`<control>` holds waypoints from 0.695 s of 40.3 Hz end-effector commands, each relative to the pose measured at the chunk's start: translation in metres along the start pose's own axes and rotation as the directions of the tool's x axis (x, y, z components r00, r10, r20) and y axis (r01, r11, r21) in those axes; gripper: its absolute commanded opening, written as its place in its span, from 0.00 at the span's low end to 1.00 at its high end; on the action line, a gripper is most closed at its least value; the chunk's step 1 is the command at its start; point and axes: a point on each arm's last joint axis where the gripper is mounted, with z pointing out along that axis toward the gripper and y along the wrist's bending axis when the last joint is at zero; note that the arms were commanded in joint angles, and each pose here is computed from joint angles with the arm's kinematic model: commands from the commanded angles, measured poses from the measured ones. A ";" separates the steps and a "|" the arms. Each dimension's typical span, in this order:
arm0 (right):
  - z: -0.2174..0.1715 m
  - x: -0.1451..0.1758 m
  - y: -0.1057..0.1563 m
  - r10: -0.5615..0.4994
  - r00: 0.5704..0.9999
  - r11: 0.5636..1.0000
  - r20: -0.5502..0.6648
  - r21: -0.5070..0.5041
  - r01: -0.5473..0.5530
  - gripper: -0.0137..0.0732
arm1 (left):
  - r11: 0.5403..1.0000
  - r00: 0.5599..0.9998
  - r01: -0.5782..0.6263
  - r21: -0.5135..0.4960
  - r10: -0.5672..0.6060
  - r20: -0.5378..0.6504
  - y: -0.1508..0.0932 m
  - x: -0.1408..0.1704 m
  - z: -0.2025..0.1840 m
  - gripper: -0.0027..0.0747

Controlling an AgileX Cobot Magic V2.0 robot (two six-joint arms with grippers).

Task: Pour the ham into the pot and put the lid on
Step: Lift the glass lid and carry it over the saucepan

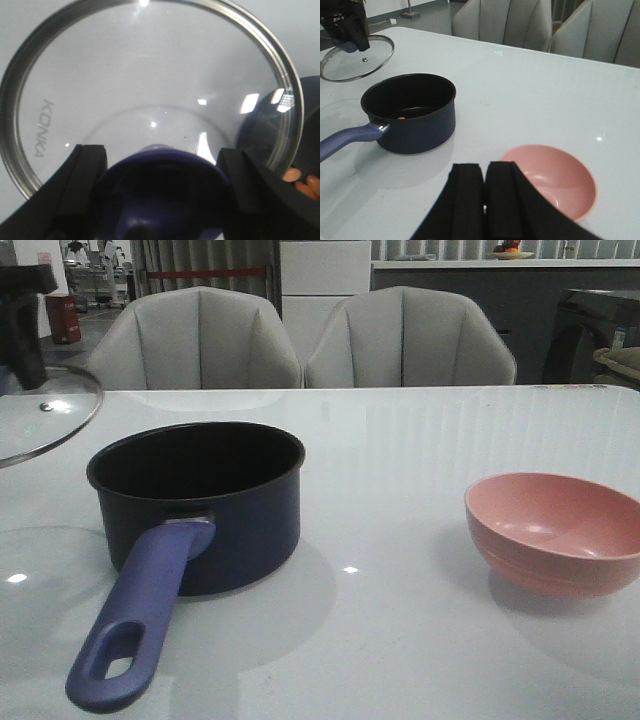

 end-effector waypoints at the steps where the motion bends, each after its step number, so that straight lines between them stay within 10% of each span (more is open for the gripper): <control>1: -0.002 -0.015 -0.001 -0.005 0.996 1.000 0.087 0.016 0.004 0.32 | 0.997 0.994 -0.067 0.048 0.063 0.090 -0.029 0.003 -0.043 0.18; 28: -0.002 -0.015 -0.001 -0.005 0.996 1.000 0.087 0.016 0.004 0.32 | 0.940 0.945 -0.323 0.109 0.315 0.083 -0.121 0.029 -0.044 0.18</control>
